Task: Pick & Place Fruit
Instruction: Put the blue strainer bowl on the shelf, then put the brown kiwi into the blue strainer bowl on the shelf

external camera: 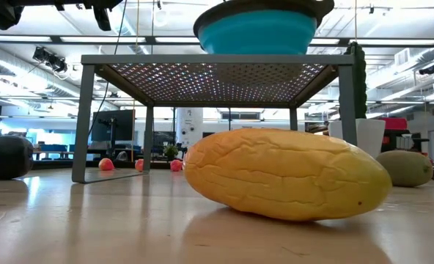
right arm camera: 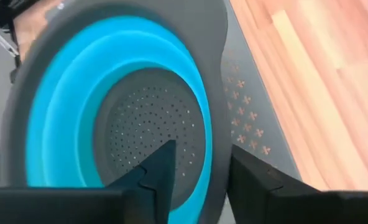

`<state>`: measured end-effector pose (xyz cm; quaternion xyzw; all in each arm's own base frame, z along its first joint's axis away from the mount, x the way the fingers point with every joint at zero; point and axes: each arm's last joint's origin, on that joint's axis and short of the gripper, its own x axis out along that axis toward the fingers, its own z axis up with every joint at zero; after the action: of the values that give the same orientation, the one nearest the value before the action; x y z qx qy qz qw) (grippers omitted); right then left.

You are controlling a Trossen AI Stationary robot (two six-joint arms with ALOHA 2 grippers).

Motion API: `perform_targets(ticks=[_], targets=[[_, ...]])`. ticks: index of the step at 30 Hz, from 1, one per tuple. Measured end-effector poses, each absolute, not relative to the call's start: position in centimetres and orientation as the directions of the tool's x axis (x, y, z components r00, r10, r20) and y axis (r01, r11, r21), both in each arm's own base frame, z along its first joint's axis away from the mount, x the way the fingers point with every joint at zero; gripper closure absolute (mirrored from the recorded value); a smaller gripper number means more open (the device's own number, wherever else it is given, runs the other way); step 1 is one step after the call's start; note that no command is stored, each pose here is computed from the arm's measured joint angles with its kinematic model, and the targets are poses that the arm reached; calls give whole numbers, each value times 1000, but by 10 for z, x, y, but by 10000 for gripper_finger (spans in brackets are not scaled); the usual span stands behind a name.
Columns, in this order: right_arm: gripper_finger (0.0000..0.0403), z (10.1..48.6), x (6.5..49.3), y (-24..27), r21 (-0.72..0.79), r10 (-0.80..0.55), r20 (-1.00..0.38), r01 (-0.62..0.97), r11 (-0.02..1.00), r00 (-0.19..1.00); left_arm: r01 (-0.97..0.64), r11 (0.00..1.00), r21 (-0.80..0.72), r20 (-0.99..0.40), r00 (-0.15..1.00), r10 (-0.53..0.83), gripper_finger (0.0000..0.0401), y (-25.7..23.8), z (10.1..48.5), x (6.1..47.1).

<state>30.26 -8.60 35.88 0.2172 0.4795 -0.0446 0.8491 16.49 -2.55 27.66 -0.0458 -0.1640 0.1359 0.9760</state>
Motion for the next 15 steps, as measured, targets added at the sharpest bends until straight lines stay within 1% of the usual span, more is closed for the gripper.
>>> perform_targets(ticks=[5,9,15], targets=[[234,380,294,-82,293,118,-798,210,933,591,-250,959,-133,308,909,280,380,-26,277,165],[215,400,278,-76,265,103,-757,160,951,645,-250,959,-133,308,909,280,380,-26,277,165],[204,426,249,-62,222,73,-702,121,967,708,-251,959,-132,307,910,280,379,-25,277,165]])
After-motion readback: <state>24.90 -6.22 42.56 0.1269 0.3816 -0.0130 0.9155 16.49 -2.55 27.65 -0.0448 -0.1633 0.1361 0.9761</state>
